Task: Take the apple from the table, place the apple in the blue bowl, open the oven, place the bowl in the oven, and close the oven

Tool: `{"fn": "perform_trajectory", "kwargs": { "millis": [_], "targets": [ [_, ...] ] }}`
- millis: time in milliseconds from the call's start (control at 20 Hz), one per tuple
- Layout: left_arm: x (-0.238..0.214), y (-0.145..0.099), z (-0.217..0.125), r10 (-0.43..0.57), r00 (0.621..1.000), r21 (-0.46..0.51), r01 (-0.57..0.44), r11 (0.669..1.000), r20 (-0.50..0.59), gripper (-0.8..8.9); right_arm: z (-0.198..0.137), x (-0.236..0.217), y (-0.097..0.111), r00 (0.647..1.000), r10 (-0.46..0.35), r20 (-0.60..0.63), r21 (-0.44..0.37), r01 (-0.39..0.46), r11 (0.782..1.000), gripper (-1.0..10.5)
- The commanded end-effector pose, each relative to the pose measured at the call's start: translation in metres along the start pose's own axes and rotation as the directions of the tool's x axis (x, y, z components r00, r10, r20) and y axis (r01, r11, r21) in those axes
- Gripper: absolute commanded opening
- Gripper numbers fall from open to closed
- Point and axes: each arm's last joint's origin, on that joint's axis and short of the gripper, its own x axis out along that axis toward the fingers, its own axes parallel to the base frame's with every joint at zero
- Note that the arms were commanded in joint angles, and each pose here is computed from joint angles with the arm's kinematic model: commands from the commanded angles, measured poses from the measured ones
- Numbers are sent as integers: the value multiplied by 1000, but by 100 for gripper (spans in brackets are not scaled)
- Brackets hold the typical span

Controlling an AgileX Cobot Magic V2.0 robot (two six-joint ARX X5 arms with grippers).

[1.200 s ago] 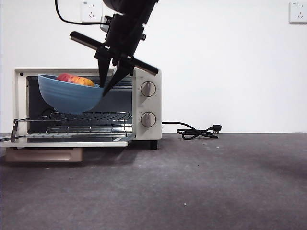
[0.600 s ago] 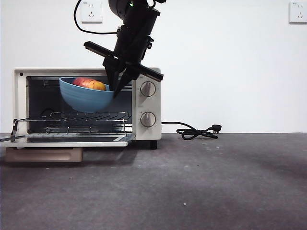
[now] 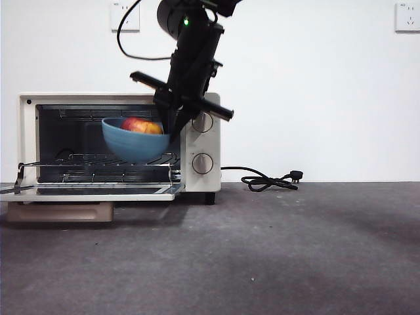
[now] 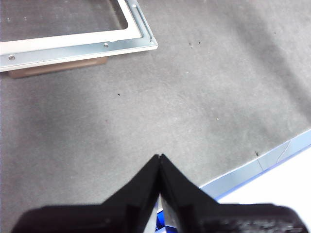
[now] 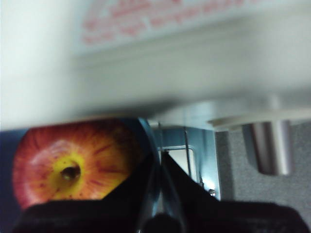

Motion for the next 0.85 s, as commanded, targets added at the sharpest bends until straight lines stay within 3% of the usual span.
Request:
{"fn": "perform_trajectory", "kwargs": {
  "millis": [50,400,550,850],
  "targets": [
    [1,1,-2,2,1000,8,-2,1000,-7,-5,-1,7,0,1000,3,-2,12,-3,1000,-12],
    [1,1,-3,6,1000,6,-6,1000,-19,-5,0,7,1,1000,-3,18,9,3,1000,14],
    [1,1,-4,8,1000,4,-7,1000,-25,-5,0,7,1,1000,-6,19,6,6,1000,230],
    [1,1,-4,13,1000,8,-12,1000,-25,-5,-1,-6,12,997,-6,74,-92,13,996,221]
  ]
}}
